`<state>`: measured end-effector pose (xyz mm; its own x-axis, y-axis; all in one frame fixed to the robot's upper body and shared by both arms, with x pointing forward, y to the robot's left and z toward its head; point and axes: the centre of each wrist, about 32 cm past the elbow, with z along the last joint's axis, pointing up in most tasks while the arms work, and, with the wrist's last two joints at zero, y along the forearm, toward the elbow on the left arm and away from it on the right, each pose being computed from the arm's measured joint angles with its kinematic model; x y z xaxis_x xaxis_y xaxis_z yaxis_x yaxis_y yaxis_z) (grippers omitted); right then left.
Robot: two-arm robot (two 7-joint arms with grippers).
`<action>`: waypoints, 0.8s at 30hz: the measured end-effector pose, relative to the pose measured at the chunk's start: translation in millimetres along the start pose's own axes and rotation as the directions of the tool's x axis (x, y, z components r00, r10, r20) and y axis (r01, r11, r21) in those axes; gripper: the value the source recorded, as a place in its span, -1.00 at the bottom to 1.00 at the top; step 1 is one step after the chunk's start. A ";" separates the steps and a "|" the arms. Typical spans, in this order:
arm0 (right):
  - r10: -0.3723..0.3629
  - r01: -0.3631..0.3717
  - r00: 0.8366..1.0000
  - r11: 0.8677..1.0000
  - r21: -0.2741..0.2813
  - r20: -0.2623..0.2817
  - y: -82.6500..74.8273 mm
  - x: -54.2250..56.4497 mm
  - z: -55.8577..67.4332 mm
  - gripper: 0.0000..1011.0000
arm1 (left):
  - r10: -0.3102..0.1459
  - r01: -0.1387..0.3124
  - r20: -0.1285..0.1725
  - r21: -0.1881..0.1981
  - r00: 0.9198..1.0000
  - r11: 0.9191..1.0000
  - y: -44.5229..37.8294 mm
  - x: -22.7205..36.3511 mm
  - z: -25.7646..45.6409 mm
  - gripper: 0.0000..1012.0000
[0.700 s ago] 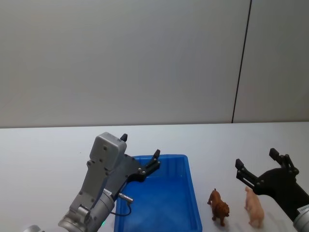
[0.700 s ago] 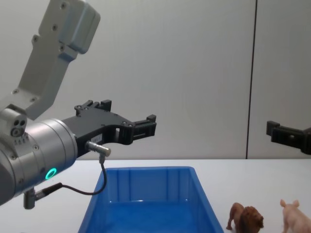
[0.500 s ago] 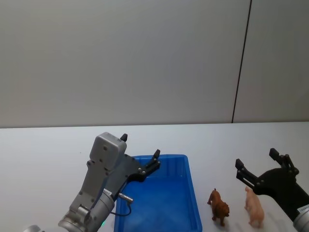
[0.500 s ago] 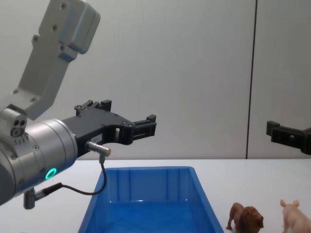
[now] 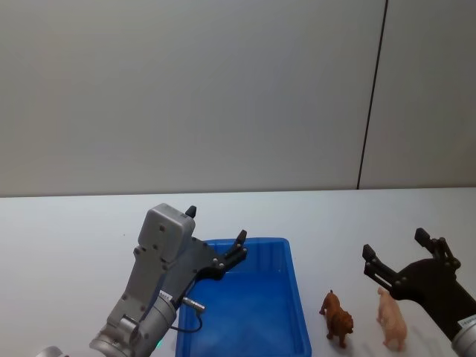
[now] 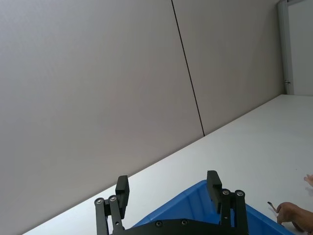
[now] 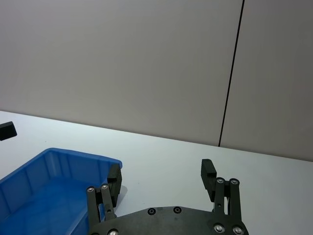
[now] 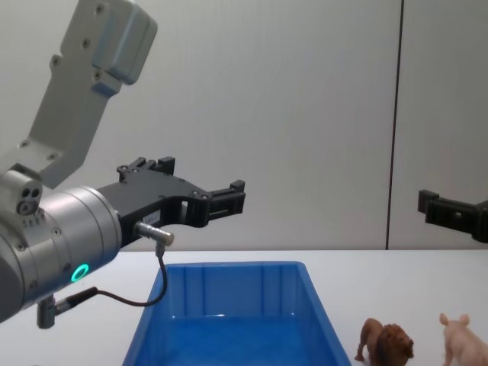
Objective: Pick up the two dolls from the table and place them into the box.
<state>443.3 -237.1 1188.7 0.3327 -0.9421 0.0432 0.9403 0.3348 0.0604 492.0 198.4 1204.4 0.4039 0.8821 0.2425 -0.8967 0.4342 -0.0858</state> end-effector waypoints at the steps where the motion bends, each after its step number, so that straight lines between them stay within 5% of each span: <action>1: 0.000 0.000 1.000 1.000 0.000 0.000 0.0 0.0 0.0 0.98 | 0.000 0.000 0.000 0.000 1.000 1.000 0.0 0.0 0.0 0.98; 13: 0.014 -0.014 1.000 1.000 -0.013 -0.010 -4.5 12.9 0.0 0.98 | 0.000 0.000 0.000 0.000 1.000 1.000 0.0 0.0 0.0 0.98; 24: 0.023 -0.025 1.000 0.996 -0.090 -0.020 -16.5 27.7 -4.6 0.98 | 0.000 0.000 0.000 0.000 1.000 1.000 0.0 0.0 0.0 0.98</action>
<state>437.3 -268.8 1184.4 0.3560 -0.9342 0.0250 0.9343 0.3552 -0.0303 492.0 198.4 1204.4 0.4039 0.8821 0.2425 -0.8967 0.4342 -0.0858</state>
